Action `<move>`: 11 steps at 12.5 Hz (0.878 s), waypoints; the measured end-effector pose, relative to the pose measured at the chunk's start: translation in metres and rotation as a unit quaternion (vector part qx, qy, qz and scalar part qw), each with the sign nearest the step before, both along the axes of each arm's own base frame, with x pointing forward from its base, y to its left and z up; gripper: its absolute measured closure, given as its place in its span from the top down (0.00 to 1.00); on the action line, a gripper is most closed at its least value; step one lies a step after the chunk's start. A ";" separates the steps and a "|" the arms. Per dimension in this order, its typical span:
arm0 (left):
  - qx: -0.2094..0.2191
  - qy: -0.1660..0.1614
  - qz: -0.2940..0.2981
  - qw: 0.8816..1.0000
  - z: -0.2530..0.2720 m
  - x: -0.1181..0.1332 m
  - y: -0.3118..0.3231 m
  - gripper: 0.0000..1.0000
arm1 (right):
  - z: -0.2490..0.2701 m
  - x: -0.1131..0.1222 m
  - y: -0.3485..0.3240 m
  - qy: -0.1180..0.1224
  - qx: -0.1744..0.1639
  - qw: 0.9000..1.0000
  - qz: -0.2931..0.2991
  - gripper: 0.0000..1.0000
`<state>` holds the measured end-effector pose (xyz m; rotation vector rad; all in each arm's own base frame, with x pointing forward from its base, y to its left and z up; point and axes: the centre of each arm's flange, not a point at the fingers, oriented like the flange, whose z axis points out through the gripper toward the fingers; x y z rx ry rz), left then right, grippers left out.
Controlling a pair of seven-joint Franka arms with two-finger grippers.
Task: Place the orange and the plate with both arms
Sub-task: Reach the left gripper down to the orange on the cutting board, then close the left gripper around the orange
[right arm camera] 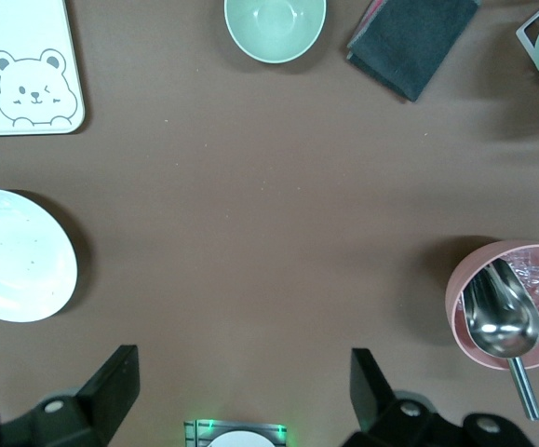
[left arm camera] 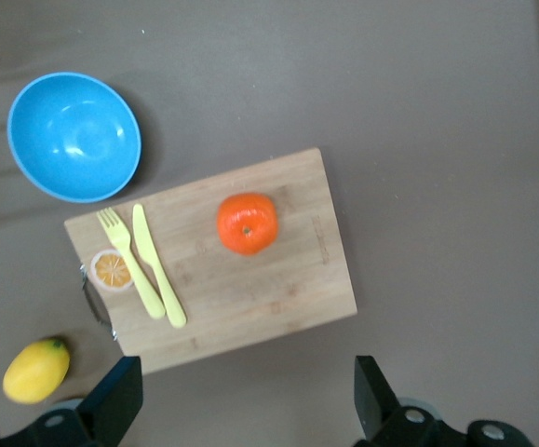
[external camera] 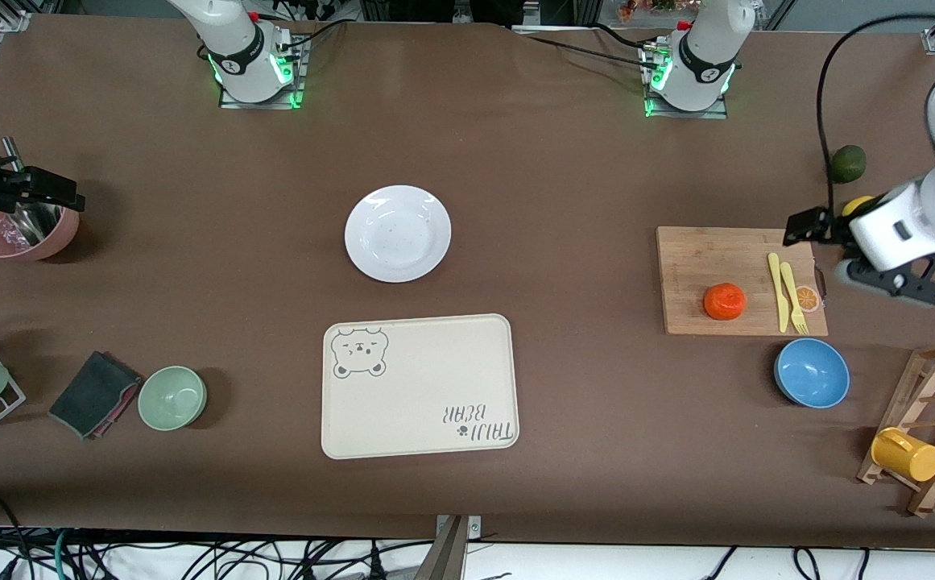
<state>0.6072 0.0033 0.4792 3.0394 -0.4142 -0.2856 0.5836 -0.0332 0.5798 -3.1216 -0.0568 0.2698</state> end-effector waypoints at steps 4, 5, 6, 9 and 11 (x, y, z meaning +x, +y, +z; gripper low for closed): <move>0.000 0.008 0.000 1.000 -0.080 0.020 -0.012 1.00 | 0.000 0.000 0.000 0.000 0.000 1.000 0.000 1.00; 0.001 -0.001 0.003 1.000 -0.101 0.019 -0.013 1.00 | 0.000 0.000 0.000 0.000 0.000 1.000 0.000 1.00; 0.001 -0.011 0.005 1.000 -0.122 0.016 -0.013 1.00 | 0.000 0.000 0.000 0.000 0.000 1.000 0.000 1.00; 0.003 -0.032 0.007 0.999 -0.170 0.000 -0.013 1.00 | 0.000 0.000 0.000 0.000 0.000 1.000 0.000 1.00; 0.004 -0.041 0.012 0.999 -0.190 -0.009 -0.012 1.00 | 0.000 0.000 0.000 0.000 0.000 1.000 0.000 1.00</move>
